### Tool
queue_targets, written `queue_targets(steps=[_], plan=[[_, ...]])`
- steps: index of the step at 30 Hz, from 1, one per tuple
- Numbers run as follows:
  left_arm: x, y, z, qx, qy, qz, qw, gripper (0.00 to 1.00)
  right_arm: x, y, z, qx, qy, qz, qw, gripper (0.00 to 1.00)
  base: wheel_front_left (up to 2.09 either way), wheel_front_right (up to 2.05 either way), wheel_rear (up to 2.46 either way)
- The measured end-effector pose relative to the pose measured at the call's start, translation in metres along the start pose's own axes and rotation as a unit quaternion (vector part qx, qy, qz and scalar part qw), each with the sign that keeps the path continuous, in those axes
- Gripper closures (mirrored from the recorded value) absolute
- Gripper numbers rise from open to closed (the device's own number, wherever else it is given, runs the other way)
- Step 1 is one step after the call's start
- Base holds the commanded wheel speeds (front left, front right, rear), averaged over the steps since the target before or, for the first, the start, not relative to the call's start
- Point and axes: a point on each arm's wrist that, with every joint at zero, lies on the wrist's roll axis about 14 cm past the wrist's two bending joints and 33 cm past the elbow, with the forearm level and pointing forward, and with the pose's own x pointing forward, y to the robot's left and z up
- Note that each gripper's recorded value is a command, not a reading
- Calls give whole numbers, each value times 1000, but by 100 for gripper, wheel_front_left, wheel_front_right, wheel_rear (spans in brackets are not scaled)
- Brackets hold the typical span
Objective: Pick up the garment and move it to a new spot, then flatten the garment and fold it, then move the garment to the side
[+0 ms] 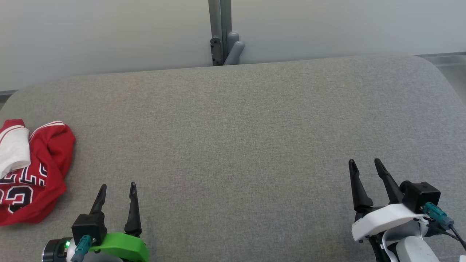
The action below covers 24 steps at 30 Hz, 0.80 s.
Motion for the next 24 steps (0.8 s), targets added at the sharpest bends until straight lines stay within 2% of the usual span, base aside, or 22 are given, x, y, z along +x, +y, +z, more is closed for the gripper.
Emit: queue_targets(steps=[18,24], plan=[[-6,3,-1,49,-8,-1,999,0,-3,2,-1,-62,-4,12,998,0,0,0,0],[-18,31,-2,35,-7,50,998,0,8,27,-6,-62,0,52,997,0,0,0,0]])
